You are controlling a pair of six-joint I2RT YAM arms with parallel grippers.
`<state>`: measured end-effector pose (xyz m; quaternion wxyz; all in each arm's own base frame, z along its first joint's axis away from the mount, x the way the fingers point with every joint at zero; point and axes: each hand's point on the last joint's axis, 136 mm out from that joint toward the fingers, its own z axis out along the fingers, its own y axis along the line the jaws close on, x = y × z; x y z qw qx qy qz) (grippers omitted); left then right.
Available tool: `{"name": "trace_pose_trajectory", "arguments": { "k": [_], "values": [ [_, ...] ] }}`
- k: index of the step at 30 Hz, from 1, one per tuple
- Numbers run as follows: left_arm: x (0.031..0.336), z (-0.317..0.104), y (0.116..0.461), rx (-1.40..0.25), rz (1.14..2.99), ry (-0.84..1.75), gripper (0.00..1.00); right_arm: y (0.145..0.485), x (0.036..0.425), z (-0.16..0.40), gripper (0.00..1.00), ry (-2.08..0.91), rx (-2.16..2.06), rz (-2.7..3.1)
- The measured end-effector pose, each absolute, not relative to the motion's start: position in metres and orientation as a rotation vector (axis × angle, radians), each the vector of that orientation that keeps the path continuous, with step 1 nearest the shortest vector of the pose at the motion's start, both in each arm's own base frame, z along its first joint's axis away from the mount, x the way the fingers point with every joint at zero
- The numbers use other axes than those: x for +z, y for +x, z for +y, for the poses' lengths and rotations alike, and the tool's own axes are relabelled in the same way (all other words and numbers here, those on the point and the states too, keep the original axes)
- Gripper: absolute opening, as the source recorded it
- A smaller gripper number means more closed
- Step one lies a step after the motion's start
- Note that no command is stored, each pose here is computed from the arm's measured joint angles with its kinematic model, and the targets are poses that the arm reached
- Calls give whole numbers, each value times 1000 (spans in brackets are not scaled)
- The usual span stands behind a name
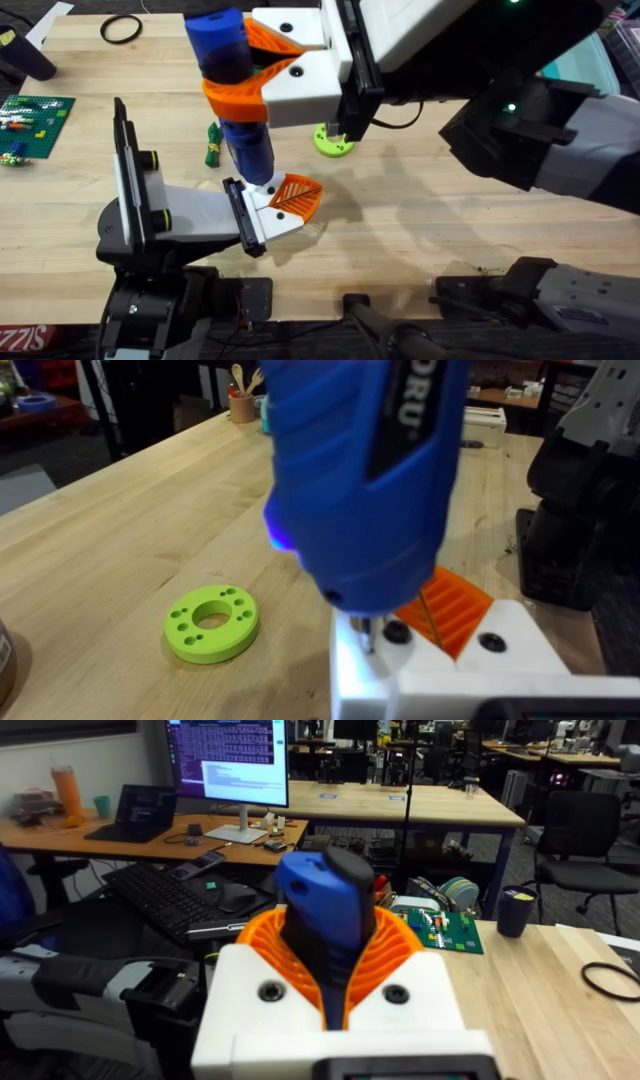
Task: Pick up the gripper from the table and insert it into the empty holder that is missing its gripper. Then pick up a screw, insert it into the mounting hole, and use the screwdriver to tighten it. Finally, clean up the table by picking up the vegetable and placing it into the bucket.
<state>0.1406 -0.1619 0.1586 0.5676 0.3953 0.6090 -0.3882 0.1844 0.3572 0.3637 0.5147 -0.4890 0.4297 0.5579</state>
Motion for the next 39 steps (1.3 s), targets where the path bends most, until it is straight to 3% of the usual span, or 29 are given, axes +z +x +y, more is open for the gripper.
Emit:
{"name": "trace_pose_trajectory", "arguments": {
  "k": [22, 32, 39],
  "values": [
    [159, -162, 141, -915, 1433, 927, 12, 188, 378, 349, 54, -1160, 1301, 925],
    [159, -162, 141, -915, 1432, 927, 12, 259, 345, 307, 54, -1181, 1059, 1074],
    [159, -162, 141, -915, 1432, 927, 12, 317, 284, 255, 54, -1124, 850, 1395]
  ]
}}
